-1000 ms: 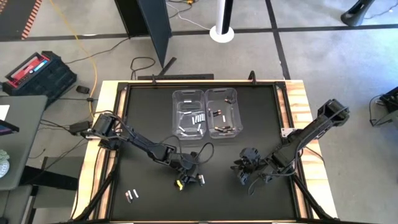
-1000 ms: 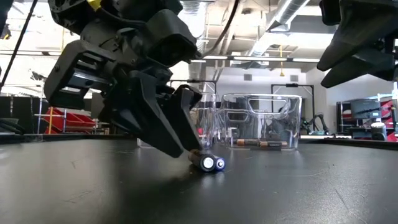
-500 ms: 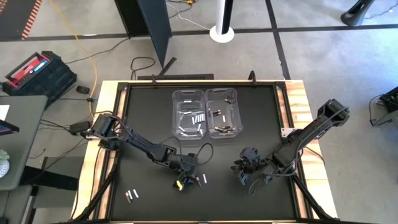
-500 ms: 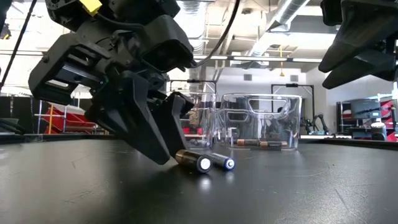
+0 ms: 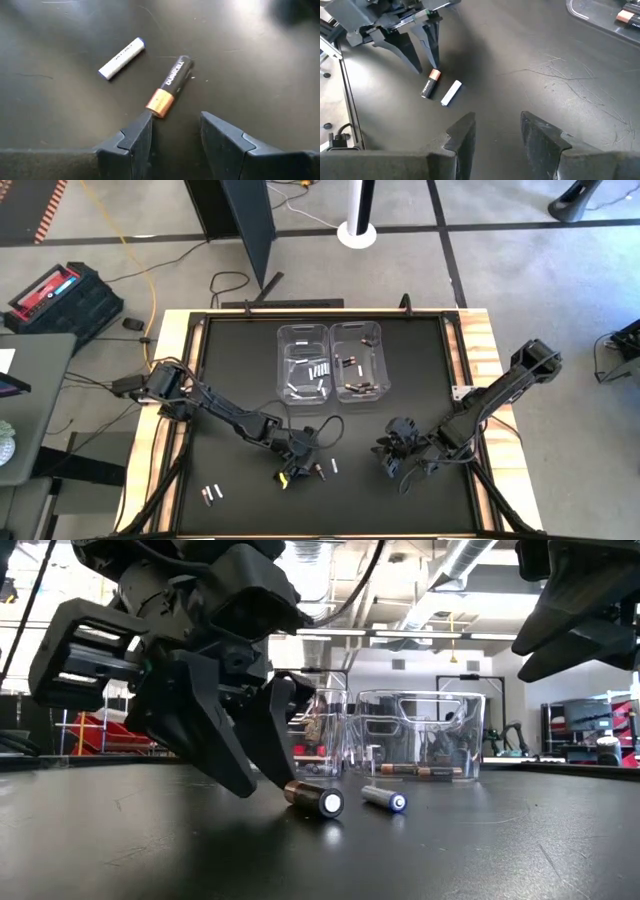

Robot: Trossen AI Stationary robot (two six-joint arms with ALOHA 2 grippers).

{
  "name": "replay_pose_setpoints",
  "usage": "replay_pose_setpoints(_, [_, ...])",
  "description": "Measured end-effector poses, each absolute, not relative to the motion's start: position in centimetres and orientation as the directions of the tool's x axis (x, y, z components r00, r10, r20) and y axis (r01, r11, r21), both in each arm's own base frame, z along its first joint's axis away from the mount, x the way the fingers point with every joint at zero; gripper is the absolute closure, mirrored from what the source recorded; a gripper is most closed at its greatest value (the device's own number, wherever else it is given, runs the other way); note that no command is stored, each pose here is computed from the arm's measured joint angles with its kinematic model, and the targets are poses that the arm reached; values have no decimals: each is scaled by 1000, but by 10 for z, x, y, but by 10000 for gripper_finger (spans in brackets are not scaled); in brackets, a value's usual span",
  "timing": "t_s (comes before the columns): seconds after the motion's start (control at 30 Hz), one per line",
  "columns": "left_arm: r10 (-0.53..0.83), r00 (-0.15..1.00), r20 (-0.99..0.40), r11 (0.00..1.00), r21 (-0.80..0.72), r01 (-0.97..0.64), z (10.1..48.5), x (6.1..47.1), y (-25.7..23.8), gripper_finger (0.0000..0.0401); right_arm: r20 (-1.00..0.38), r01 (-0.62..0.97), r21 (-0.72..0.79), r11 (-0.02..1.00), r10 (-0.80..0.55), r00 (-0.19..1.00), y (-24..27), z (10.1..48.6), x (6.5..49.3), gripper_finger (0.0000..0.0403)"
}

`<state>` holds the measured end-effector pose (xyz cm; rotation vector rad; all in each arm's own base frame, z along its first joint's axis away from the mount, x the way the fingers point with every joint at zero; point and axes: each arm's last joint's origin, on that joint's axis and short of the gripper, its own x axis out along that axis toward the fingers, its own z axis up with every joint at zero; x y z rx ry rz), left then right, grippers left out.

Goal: Sort batteries
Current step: Put the black battery into the right transparent bin

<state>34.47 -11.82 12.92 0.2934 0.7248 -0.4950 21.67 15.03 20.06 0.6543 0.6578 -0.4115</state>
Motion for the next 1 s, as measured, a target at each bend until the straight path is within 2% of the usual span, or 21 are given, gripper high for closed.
replay_pose_setpoints(0.3, [-297, 720, -627, 848, 174, 501, 136, 351, -118, 241, -674, 542, 424, 726, -147, 724, 150, 201, 217, 230])
replay_pose_setpoints(0.7, [-369, 695, -617, 805, 161, 571, 132, 352, -121, 241, -675, 543, 422, 726, -148, 723, 150, 201, 217, 230])
replay_pose_setpoints(1.0, [-384, 678, -627, 794, 150, 589, 122, 373, -125, 241, -675, 543, 422, 727, -148, 722, 150, 201, 217, 230])
